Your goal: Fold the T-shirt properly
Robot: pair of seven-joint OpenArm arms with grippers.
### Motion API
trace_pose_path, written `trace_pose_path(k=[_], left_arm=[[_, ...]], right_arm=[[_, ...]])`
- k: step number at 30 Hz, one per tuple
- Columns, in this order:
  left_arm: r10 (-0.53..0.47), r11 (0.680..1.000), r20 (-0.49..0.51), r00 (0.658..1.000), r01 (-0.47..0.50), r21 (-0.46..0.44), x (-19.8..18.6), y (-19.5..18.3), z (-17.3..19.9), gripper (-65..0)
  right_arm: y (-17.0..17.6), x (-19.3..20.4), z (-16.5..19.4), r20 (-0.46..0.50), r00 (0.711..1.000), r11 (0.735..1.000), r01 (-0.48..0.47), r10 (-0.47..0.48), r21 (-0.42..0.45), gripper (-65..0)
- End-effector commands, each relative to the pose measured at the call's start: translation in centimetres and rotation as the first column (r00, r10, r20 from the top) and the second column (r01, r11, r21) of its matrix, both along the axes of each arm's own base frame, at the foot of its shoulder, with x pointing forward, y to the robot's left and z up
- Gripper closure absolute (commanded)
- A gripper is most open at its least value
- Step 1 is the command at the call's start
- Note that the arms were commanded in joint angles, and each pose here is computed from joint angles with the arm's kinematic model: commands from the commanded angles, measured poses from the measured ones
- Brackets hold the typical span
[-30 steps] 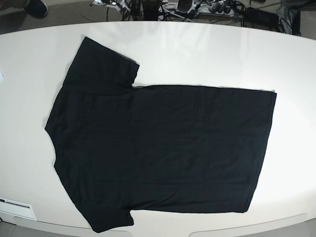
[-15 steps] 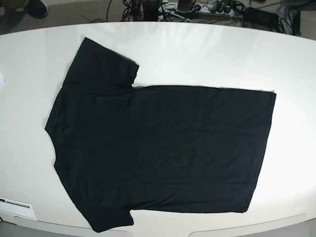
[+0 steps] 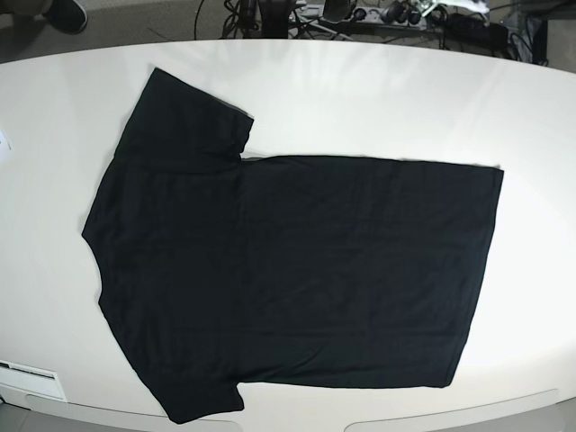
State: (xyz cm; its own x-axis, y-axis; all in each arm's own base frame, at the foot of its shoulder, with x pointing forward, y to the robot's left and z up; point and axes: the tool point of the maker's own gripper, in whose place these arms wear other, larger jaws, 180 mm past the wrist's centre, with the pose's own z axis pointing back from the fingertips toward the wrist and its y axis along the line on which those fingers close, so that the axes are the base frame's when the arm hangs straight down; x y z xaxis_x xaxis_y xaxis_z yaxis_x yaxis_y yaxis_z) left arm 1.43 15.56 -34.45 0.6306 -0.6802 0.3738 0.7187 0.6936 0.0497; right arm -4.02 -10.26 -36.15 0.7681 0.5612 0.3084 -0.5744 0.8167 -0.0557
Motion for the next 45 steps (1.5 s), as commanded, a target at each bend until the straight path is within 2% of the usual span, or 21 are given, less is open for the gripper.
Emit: trace_pose_path(k=[1,3,6,12,16,19,20,22,26,30,33,35,36,39,40,41,43,45], left_arm=[[-0.001,1.000,0.011,1.000,0.001,0.003,0.1,0.2,0.7,0.0],[0.014,0.999,0.040,0.999,-0.016,0.048,1.0,1.9,1.0,0.0],[0.015,0.997,0.126,0.992,-0.024,0.071,3.5,3.1,1.7,0.0],[0.010,0.991,0.256,0.967,-0.044,0.127,7.6,4.8,2.9,0.0],[-0.035,0.998,0.316,0.948,0.018,0.056,9.9,3.4,3.9,0.0],[-0.074,0.997,0.350,0.934,0.067,0.032,11.2,2.6,4.6,0.0],[-0.082,0.996,0.351,0.933,0.069,0.047,11.6,3.1,4.3,0.0],[-0.104,0.993,0.339,0.935,0.078,0.090,12.5,4.8,3.1,0.0],[-0.132,0.983,0.302,0.944,0.085,0.163,14.5,9.0,0.7,0.0],[-0.174,0.974,0.272,0.946,0.125,0.189,16.3,12.3,-0.6,0.0],[-0.222,0.967,0.273,0.936,0.175,0.185,17.5,13.0,-0.4,0.0],[-0.255,0.958,0.277,0.926,0.203,0.205,18.4,13.4,0.1,0.0],[-0.269,0.953,0.281,0.921,0.211,0.217,18.9,13.6,0.5,-4.3],[-0.299,0.941,0.290,0.909,0.232,0.245,20.0,14.0,1.4,-30.9],[-0.308,0.938,0.286,0.907,0.238,0.254,20.0,14.2,1.5,-38.0],[-0.312,0.936,0.284,0.907,0.242,0.257,20.1,14.2,1.6,-41.0],[-0.326,0.930,0.272,0.905,0.255,0.266,19.9,14.2,1.5,-41.2],[-0.368,0.908,0.242,0.898,0.291,0.301,19.5,14.4,0.9,-41.1]], right_arm=[[0.3,0.5,0.9,0.022,1.000,1.000,0.002,-0.003,0.015,0.0],[0.5,1.4,1.7,0.052,0.999,1.000,0.008,-0.009,0.027,0.0],[0.6,1.6,1.8,0.060,0.998,1.000,0.005,-0.006,0.029,0.0],[0.3,3.1,2.2,0.144,0.987,0.998,-0.067,0.069,-0.018,0.0],[1.1,6.7,2.2,0.240,0.968,0.997,-0.077,0.070,0.020,0.0],[1.0,10.2,2.7,0.338,0.939,0.998,-0.066,0.059,0.011,0.0],[0.9,11.2,2.9,0.369,0.928,0.998,-0.060,0.052,0.009,0.0],[1.5,12.9,3.3,0.404,0.914,0.997,-0.053,0.025,0.060,0.0],[4.1,14.1,3.9,0.420,0.906,0.974,-0.136,0.049,0.179,0.0],[4.6,15.7,4.5,0.462,0.883,0.967,-0.179,0.077,0.181,0.0],[4.5,16.6,4.9,0.488,0.870,0.968,-0.180,0.074,0.175,0.0],[4.4,16.5,3.9,0.470,0.878,0.969,-0.186,0.089,0.164,0.0],[4.5,16.3,3.4,0.458,0.882,0.967,-0.202,0.109,0.159,0.0],[4.7,15.9,2.5,0.435,0.889,0.960,-0.233,0.145,0.156,0.0],[4.8,15.8,2.5,0.433,0.889,0.958,-0.240,0.151,0.157,0.0],[4.8,15.7,2.5,0.432,0.889,0.957,-0.244,0.156,0.157,0.0],[4.8,15.8,2.5,0.433,0.888,0.957,-0.243,0.154,0.157,0.0],[4.8,15.8,2.5,0.433,0.888,0.958,-0.239,0.151,0.157,0.0]])
